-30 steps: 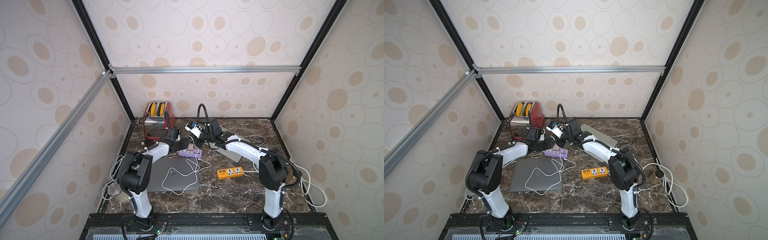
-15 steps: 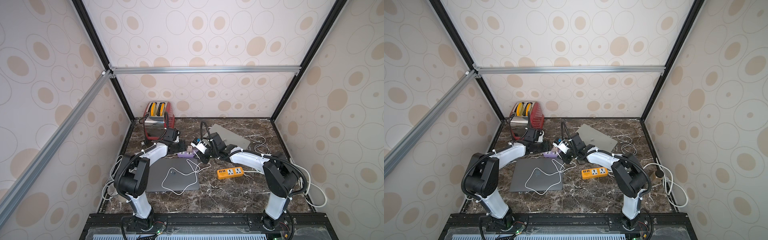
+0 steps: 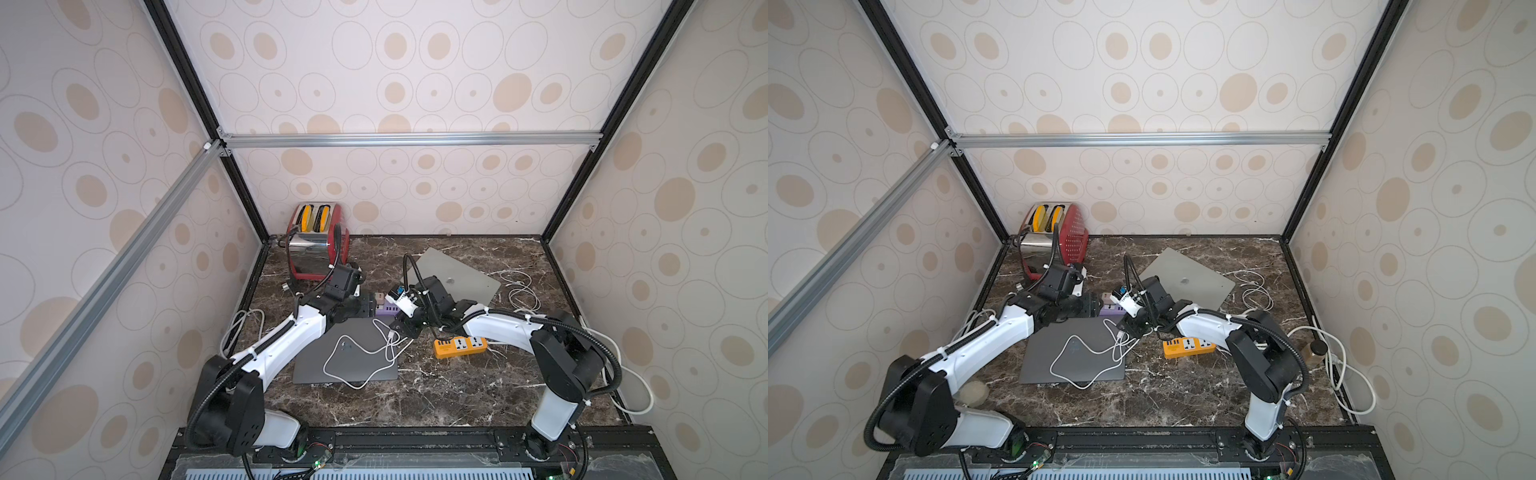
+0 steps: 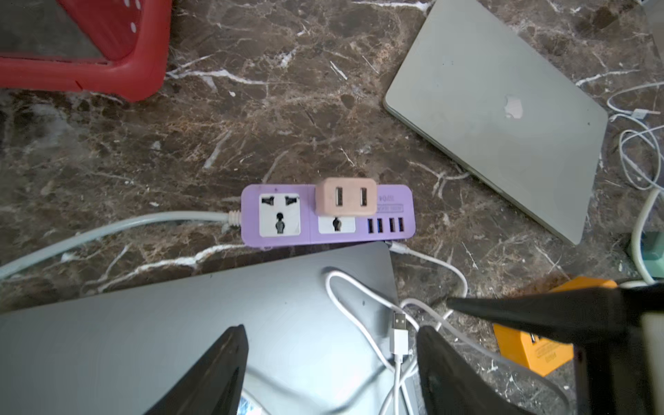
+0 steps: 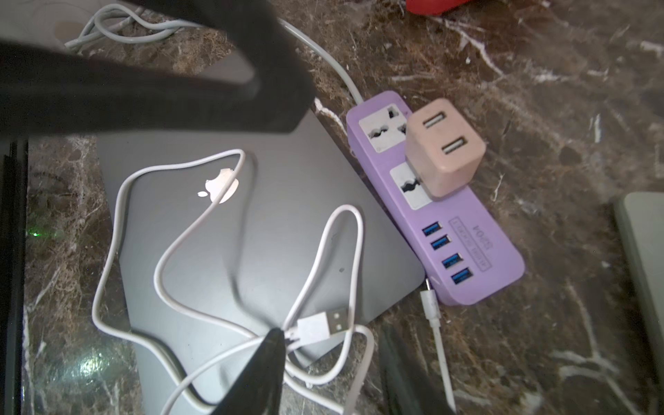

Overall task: Unplug the laptop charger
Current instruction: Place the charging cable next to the laptop, then pick up the charging cable from the laptop.

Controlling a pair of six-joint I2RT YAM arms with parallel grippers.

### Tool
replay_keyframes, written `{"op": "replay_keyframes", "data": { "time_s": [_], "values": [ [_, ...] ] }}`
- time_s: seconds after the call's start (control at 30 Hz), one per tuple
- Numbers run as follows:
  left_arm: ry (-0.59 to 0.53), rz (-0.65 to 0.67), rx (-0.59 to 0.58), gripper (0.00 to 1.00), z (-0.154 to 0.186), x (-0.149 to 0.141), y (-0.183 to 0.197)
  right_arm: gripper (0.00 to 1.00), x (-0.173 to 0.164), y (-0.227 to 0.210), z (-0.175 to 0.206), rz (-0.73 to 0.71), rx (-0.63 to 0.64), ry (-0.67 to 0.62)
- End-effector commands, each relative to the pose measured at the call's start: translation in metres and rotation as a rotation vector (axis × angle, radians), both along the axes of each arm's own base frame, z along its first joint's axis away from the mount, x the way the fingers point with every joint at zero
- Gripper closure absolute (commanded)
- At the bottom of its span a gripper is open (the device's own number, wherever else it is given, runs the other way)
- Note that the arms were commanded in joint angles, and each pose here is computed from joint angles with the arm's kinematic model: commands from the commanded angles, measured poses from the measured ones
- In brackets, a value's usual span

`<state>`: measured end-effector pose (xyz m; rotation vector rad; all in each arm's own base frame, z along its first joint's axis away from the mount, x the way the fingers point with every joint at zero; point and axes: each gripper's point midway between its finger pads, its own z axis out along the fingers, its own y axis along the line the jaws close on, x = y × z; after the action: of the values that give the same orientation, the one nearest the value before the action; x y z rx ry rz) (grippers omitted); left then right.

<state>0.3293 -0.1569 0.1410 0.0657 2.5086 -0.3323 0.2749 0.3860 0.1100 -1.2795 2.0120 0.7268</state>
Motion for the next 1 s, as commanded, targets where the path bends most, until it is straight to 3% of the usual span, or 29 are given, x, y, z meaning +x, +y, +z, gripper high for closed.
{"op": "replay_keyframes", "data": {
  "time_s": [0.0,0.23,0.57,0.8,0.97],
  "values": [
    [0.112,-0.007,0.101,0.21,-0.031,-0.037,0.012,0.5,-0.003,-0.006,0.013,-0.006,-0.004,-0.044],
    [0.21,-0.165,0.083,0.17,-0.062,-0.07,-0.03,0.42,-0.005,-0.036,0.023,-0.078,-0.069,-0.095],
    [0.186,-0.245,0.114,0.09,-0.071,-0.052,-0.063,0.35,-0.015,-0.102,0.05,-0.272,-0.107,-0.144],
    [0.199,-0.278,0.146,0.09,-0.082,-0.042,-0.078,0.34,-0.024,-0.13,0.055,-0.327,-0.104,-0.141],
    [0.197,-0.294,0.273,0.1,-0.09,-0.042,-0.08,0.34,-0.024,-0.136,0.052,-0.341,-0.103,-0.136]
  ]
}}
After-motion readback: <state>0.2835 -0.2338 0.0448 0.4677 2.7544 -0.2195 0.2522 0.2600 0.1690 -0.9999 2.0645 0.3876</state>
